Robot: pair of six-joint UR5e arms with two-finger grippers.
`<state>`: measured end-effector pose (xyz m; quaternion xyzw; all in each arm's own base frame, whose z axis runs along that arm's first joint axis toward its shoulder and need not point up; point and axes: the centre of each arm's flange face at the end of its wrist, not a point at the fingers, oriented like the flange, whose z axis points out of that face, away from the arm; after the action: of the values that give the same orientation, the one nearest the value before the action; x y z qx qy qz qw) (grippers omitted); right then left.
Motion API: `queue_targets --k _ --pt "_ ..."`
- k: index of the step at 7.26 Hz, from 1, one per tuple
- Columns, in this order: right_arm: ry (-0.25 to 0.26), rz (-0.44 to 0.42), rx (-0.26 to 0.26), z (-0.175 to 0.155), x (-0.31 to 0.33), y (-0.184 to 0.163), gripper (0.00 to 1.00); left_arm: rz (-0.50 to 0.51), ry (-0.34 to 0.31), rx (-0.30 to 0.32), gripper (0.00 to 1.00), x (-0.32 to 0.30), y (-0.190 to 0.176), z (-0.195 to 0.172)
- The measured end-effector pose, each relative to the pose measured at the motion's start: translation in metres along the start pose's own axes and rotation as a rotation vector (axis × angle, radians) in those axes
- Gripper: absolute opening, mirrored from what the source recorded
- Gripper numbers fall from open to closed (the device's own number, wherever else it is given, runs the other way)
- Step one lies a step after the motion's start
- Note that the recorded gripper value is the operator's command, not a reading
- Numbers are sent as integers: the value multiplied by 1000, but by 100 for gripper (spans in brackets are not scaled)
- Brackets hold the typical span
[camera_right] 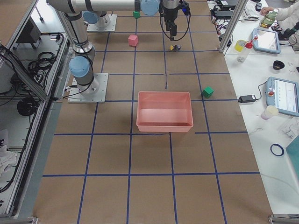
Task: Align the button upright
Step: 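Reach the left gripper to the lying button and grasp it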
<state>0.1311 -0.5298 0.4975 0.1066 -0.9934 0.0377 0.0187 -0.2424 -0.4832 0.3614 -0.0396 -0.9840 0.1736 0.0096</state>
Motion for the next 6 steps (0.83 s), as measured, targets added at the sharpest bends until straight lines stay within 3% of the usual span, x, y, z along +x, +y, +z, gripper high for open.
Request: queue_targets --k 6 --pt "-2 6 -1 -3 -1 5 100 -9 30 248 91 68 33 143"
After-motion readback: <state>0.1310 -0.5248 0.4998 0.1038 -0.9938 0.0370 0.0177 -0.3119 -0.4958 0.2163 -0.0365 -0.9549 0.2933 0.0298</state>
